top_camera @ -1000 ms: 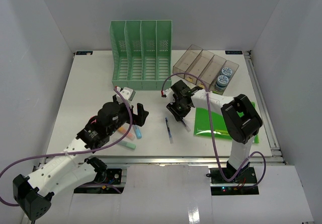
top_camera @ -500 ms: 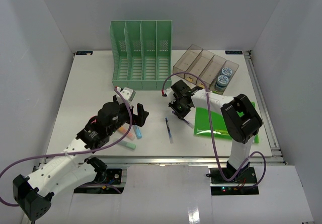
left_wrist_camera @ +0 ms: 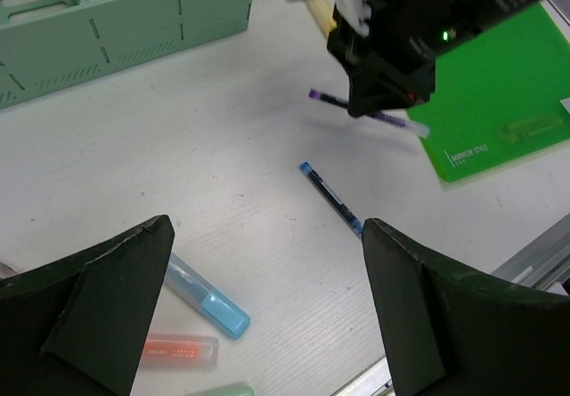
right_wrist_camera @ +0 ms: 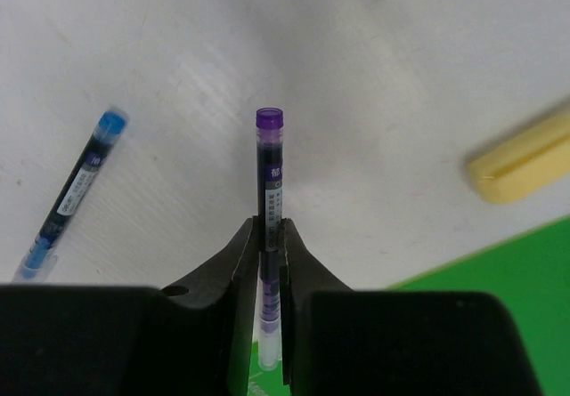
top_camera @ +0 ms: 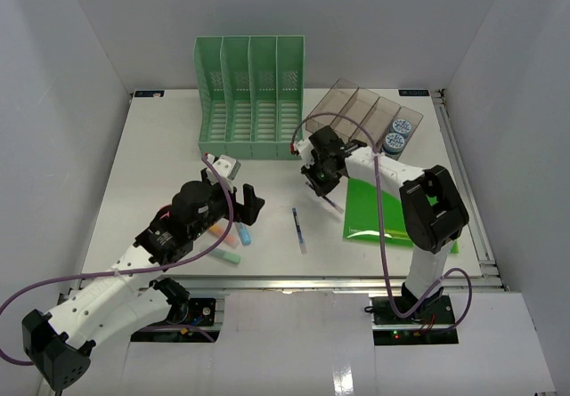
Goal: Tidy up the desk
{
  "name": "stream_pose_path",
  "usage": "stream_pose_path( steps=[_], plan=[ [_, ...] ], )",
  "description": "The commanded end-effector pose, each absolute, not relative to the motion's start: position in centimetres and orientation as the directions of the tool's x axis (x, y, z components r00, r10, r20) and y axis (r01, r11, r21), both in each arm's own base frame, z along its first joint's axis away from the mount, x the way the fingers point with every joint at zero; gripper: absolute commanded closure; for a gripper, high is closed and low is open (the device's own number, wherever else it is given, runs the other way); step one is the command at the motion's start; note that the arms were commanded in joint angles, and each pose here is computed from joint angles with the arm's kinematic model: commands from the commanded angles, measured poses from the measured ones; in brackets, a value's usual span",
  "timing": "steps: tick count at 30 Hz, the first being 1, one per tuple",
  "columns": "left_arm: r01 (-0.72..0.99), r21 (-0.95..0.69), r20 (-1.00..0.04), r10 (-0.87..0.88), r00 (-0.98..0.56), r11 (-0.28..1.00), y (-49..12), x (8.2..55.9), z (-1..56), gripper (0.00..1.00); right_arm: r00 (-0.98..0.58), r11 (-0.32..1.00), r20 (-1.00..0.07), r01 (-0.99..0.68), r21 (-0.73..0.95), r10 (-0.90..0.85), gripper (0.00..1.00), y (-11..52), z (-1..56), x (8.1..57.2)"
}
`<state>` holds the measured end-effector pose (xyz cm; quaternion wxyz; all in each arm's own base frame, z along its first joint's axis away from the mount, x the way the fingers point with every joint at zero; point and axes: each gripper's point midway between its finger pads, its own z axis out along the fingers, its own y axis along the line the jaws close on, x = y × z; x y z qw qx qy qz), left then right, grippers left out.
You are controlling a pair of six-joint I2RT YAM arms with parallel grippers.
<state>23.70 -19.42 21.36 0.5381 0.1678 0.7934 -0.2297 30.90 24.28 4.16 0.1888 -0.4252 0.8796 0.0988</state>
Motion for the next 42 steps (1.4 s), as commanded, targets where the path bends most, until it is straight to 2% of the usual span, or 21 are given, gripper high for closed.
stream_pose_path(
  steps=[1,6,10,14,16,20,30,38,42],
  plan=[
    [0.537,-0.2,-0.936,0.003,-0.353,0.819,-19.8,23.5,22.0,0.02,-0.513,0.674,-0.629,-0.739,-0.023,-0.585,0.92,24.2,13.6,37.1],
    [0.581,-0.244,-0.924,-0.003,-0.383,0.776,-21.2,22.9,21.7,0.02,-0.511,0.756,-0.719,-0.654,-0.031,-0.472,0.92,22.1,18.3,42.0],
    [0.608,-0.354,-0.886,-0.047,-0.461,0.711,-23.3,22.2,20.9,0.02,-0.569,0.875,-0.778,-0.481,0.049,-0.269,0.92,18.2,21.4,47.7],
    [0.583,-0.496,-0.807,-0.093,-0.583,0.644,-25.3,21.2,18.2,0.02,-0.603,0.95,-0.797,-0.269,0.156,-0.039,0.92,13.9,22.2,52.6],
    [0.557,-0.535,-0.774,-0.104,-0.624,0.635,-25.7,21.0,16.9,0.02,-0.599,0.979,-0.8,-0.143,0.146,0.032,0.92,11.8,21.5,54.5],
    [0.508,-0.577,-0.729,-0.122,-0.674,0.64,-26.2,21.2,15.4,0.03,-0.575,0.975,-0.792,0.047,0.217,0.204,0.92,8.3,19.6,56.8],
    [0.46,-0.601,-0.693,-0.139,-0.707,0.654,-27.5,22.8,14.4,0.03,-0.535,0.914,-0.75,0.125,0.385,0.389,0.92,6.8,16.8,59.8],
    [0.387,-0.617,-0.637,-0.146,-0.757,0.685,-28.6,24.3,12.5,0.05,-0.576,0.902,-0.7,0.188,0.39,0.422,0.78,6.6,12.8,59.5],
    [0.365,-0.612,-0.628,-0.149,-0.764,0.702,-28.9,24.9,12.2,0.06,-0.578,0.899,-0.691,0.215,0.383,0.433,0.75,6.2,12.1,59.1]
  ],
)
